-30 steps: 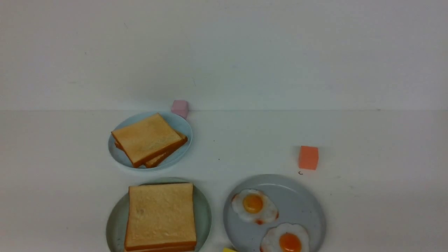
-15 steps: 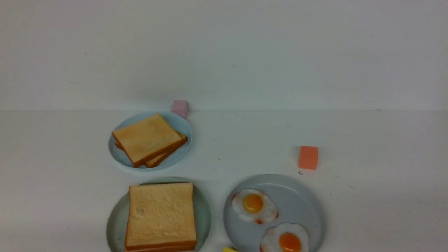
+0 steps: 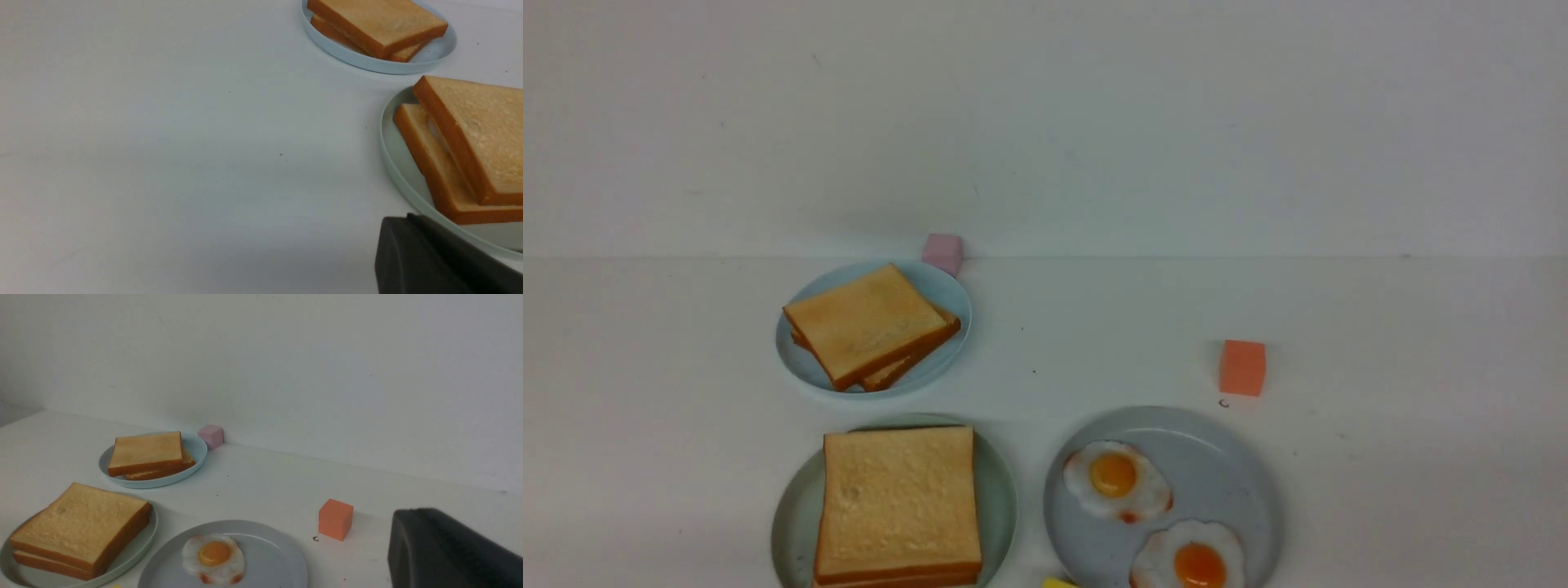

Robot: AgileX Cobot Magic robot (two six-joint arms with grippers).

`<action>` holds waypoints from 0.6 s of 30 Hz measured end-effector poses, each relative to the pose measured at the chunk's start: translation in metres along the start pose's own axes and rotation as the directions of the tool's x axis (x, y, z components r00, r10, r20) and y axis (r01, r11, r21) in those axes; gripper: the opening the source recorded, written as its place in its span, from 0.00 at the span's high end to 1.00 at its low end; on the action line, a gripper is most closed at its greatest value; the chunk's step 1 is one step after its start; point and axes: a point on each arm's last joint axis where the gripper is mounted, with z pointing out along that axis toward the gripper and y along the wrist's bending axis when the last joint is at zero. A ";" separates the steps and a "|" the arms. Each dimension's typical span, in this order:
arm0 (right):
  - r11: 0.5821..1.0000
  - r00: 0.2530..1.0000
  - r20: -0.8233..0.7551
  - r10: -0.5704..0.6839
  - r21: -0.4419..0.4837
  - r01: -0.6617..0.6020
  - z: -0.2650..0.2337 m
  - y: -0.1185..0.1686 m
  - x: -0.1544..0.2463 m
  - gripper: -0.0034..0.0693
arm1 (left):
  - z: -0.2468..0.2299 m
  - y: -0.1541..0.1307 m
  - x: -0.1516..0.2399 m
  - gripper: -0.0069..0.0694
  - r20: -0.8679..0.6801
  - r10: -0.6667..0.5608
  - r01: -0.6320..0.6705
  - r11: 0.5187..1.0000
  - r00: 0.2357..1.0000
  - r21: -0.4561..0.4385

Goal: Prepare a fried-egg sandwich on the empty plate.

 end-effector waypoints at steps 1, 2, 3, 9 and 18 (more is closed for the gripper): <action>1.000 1.000 0.000 0.000 0.000 0.000 0.000 0.000 0.000 0.91 | 0.000 0.000 0.000 0.89 0.000 0.000 0.000 1.000 1.000 0.000; 1.000 1.000 0.000 0.000 0.000 0.000 0.000 0.000 0.000 0.91 | 0.000 0.000 0.000 0.89 0.000 0.000 0.000 1.000 1.000 0.000; 1.000 1.000 0.000 0.000 0.000 0.000 0.000 0.000 0.000 0.90 | 0.000 0.000 0.000 0.89 0.000 0.000 0.000 1.000 1.000 0.000; 1.000 1.000 0.000 0.000 0.000 0.000 0.000 0.000 0.000 0.90 | 0.000 0.000 0.000 0.88 0.000 -0.001 0.001 1.000 1.000 0.000; 0.991 1.000 -0.008 -0.011 0.133 0.012 0.001 -0.005 0.004 0.89 | 0.000 0.000 0.000 0.87 0.000 -0.001 0.001 1.000 1.000 0.000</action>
